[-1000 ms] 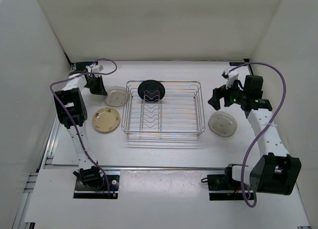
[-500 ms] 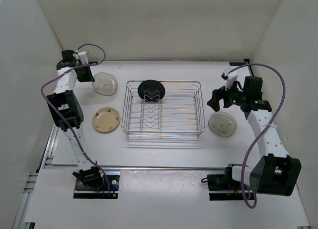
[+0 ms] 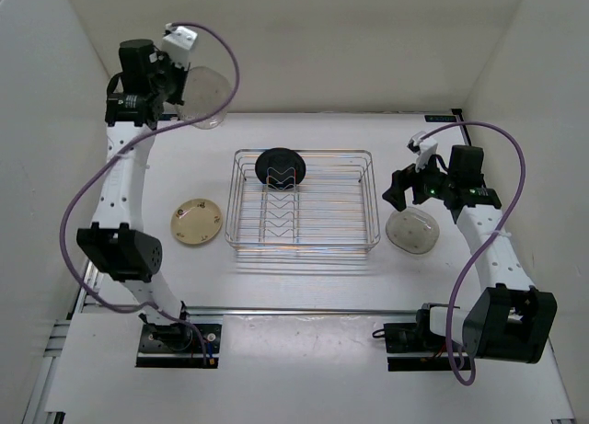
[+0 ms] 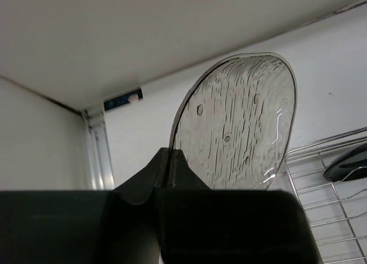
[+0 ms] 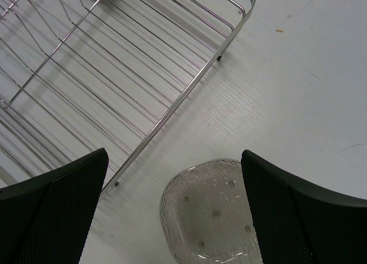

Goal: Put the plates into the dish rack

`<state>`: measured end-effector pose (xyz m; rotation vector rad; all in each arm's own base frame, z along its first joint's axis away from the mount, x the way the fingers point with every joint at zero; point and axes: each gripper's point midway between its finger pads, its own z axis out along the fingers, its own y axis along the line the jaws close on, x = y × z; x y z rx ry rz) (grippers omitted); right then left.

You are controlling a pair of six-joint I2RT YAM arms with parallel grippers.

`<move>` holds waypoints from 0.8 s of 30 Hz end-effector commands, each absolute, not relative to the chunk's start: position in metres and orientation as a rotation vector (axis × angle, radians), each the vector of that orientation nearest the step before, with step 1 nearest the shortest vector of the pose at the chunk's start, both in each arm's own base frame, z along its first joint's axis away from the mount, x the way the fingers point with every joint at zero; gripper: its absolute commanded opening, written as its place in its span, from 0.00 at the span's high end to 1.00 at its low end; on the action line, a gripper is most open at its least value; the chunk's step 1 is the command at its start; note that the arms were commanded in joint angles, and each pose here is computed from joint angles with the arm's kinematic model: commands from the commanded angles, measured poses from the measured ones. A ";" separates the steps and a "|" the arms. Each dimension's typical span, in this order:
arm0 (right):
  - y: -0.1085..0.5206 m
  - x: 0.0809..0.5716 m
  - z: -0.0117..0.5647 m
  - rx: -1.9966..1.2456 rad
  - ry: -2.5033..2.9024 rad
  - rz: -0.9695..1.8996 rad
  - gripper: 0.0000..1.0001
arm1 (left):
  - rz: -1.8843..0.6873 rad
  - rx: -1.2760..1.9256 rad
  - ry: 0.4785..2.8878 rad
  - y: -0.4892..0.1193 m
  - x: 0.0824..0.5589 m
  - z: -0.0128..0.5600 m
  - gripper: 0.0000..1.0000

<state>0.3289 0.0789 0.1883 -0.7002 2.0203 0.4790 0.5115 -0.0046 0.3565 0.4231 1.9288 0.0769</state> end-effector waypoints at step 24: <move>0.066 0.342 0.184 -0.666 2.037 0.408 0.00 | 0.605 1.348 1.475 -0.175 0.406 0.360 0.90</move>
